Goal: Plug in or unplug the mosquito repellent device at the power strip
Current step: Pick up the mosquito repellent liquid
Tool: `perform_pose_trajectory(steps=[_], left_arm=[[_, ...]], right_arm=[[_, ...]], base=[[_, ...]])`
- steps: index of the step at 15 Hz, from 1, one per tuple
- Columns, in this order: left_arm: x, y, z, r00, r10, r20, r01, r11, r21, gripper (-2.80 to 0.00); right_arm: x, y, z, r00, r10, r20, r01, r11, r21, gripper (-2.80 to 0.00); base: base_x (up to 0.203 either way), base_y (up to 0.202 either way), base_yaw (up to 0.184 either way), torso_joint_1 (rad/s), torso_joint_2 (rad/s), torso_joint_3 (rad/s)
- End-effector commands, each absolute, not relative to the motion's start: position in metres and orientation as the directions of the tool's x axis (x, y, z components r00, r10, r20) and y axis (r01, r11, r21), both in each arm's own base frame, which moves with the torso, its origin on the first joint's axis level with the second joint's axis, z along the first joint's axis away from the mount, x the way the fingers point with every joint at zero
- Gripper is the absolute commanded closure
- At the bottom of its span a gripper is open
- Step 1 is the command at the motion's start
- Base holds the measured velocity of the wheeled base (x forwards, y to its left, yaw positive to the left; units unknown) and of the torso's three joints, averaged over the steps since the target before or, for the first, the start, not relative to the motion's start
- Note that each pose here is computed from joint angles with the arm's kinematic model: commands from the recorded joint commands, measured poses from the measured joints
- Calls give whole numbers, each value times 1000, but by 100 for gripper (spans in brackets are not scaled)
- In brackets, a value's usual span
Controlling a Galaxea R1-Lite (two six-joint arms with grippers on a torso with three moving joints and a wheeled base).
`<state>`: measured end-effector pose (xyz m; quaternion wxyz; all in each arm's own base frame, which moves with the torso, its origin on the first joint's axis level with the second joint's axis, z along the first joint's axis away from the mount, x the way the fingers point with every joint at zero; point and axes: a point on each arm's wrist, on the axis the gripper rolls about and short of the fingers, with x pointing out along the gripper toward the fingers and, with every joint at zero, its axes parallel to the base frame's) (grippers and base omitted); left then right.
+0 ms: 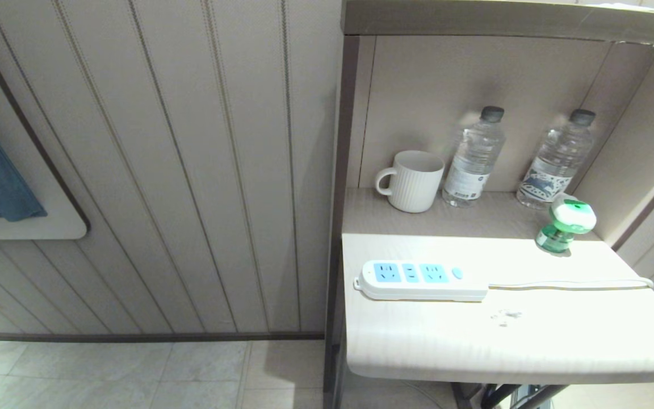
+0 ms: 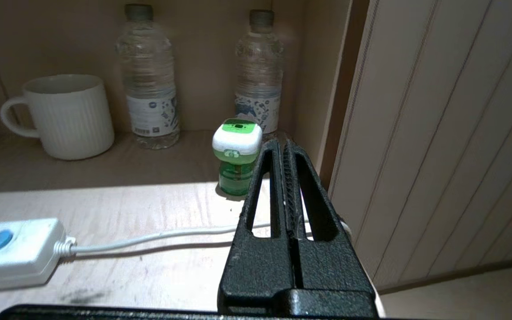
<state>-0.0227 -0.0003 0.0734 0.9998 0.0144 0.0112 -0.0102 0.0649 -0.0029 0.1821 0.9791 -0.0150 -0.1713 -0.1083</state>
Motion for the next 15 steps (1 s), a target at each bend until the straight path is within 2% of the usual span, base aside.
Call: perform_pose_trajectory(steps=[1, 4, 5, 6, 8, 15], left_arm=[[-23, 0, 73, 1000, -20, -24, 21, 999, 29, 0], [-23, 0, 73, 1000, -20, -25, 21, 999, 28, 0], [-23, 0, 74, 1000, -20, -23, 21, 999, 27, 0], [-23, 0, 74, 1000, -20, -23, 21, 999, 27, 0], [-23, 0, 73, 1000, -20, -23, 21, 999, 28, 0], [-23, 0, 73, 1000, -20, -24, 21, 999, 28, 0]], right_arm=[[106, -2, 178, 947, -236, 217, 231, 972, 51, 0], [136, 0, 184, 955, -248, 163, 230, 965, 123, 0], [145, 0, 185, 956, -253, 148, 233, 962, 140, -93], [152, 0, 183, 953, -273, 128, 251, 953, 168, -280], [159, -1, 187, 946, -298, 131, 265, 938, 224, -280], [177, -1, 182, 946, -311, 94, 291, 940, 181, -280]], base=[[0, 0, 0, 0, 0, 0], [0, 0, 0, 0, 0, 0], [0, 0, 0, 0, 0, 0], [0, 0, 0, 0, 0, 0], [0, 0, 0, 0, 0, 0], [0, 0, 0, 0, 0, 0]])
